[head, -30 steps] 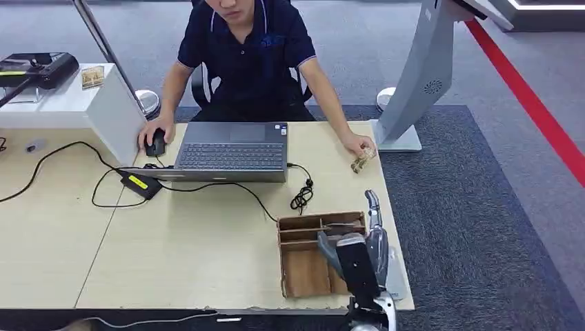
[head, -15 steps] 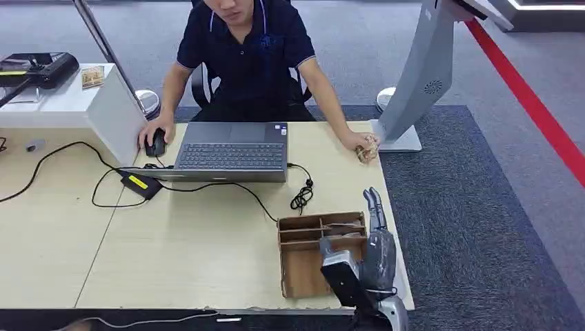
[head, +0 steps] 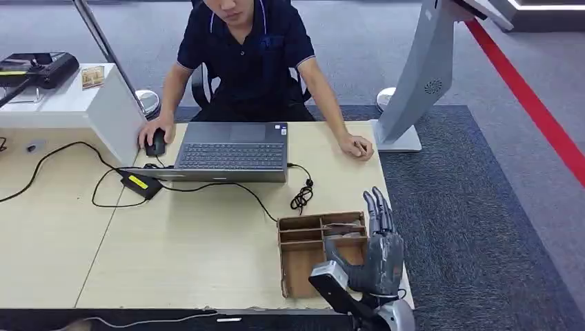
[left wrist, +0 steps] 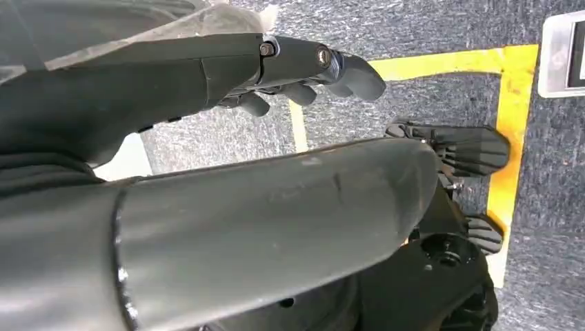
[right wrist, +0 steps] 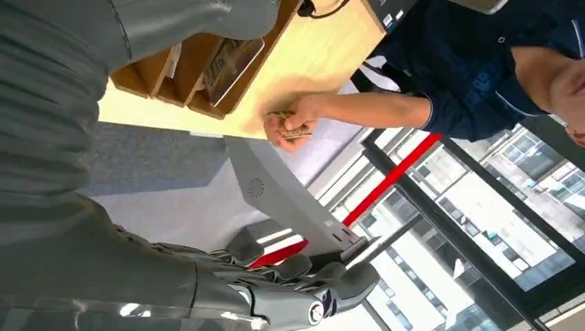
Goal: Pass the card to the sensor for recognition and then transmit it.
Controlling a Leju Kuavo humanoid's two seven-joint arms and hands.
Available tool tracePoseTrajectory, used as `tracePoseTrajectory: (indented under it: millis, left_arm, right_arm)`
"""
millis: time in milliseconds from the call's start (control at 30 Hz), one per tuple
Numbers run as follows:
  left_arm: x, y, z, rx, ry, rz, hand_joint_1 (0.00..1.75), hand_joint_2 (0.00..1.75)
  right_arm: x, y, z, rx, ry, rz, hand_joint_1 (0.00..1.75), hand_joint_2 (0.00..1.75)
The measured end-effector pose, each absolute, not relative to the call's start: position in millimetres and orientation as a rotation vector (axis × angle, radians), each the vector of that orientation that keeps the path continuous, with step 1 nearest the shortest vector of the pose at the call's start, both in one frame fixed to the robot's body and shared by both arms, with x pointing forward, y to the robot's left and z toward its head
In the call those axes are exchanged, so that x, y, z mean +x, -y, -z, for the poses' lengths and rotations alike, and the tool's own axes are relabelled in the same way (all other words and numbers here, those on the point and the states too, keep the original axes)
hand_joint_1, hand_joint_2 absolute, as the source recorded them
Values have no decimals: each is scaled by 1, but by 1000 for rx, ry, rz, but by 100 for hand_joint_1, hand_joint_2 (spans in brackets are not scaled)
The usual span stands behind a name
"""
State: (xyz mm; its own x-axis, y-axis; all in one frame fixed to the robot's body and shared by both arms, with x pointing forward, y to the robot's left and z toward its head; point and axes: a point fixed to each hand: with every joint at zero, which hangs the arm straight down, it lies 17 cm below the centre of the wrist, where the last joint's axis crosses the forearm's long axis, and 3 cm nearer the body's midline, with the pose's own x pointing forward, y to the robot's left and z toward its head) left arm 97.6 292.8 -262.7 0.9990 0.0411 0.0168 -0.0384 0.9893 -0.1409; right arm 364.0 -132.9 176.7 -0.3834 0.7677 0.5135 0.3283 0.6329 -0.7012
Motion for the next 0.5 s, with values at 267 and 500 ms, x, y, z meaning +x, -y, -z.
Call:
tracePoseTrajectory:
  millis: [267,500]
  left_arm:
    - [97,-294,263,-142,20,-28,0,0]
    - [97,-294,263,-141,20,-27,0,0]
  right_arm:
    - [369,141,-166,-942,1945,-700,0,175]
    - [372,146,-159,-954,1921,-707,0,175]
